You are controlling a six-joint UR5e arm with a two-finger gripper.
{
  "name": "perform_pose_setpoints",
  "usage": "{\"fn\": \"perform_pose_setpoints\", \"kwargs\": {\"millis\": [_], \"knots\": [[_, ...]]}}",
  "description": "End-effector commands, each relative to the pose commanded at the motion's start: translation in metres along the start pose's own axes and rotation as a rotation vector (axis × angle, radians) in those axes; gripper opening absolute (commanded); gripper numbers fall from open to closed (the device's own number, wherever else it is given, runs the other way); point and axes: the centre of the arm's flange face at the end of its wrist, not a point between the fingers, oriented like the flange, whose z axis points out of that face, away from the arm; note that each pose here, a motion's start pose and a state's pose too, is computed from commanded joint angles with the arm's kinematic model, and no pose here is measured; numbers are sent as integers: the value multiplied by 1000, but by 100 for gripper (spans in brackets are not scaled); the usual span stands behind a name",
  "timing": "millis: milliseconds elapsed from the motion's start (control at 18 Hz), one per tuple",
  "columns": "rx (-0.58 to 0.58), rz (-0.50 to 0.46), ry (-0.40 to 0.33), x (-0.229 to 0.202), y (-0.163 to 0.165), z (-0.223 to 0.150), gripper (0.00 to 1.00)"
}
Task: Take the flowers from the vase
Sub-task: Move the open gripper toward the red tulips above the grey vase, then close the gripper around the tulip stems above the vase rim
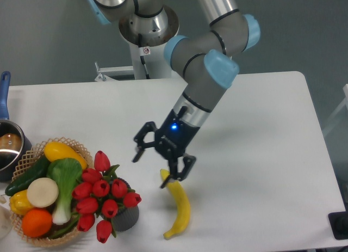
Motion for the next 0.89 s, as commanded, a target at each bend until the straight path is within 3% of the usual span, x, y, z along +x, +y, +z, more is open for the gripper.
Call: {"fn": "perform_pose_setpoints", "kwargs": {"millis": [667,722,889], "knots": [[100,9,104,-17,-5,46,99],[100,6,105,-17,-3,47,87],[100,6,104,-18,-3,47,21]]}}
